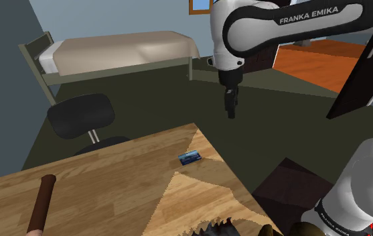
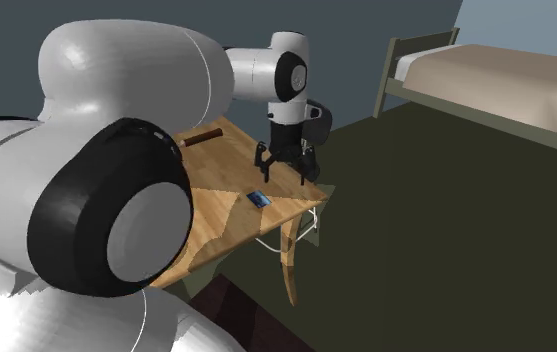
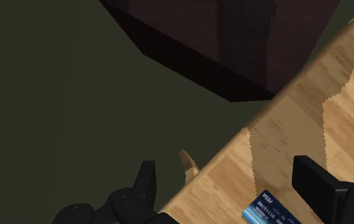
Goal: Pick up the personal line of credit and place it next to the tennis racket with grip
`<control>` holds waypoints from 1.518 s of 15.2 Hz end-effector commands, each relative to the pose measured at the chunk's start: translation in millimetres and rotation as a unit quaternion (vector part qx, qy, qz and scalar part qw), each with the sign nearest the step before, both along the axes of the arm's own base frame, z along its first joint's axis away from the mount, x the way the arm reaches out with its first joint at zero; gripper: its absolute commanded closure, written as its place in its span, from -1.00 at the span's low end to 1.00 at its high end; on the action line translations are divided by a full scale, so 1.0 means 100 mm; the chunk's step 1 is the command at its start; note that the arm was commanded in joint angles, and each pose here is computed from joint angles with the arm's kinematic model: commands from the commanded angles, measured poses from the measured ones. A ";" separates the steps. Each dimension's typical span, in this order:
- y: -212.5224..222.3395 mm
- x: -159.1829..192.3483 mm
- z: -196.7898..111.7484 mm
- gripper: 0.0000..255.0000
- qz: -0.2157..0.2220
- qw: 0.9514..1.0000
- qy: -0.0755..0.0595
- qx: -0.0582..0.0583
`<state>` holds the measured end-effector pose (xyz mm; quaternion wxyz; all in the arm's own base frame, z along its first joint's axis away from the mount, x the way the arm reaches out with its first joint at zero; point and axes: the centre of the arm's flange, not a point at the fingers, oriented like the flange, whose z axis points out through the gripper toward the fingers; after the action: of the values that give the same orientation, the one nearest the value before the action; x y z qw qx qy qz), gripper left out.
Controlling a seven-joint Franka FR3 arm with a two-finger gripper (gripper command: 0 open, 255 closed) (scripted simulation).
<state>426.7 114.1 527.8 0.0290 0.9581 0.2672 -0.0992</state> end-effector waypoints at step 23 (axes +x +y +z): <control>1.99 0.50 -1.94 -1.00 0.367 0.911 0.115 -0.148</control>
<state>477.8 315.5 337.0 0.1738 0.7592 0.5838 -0.2294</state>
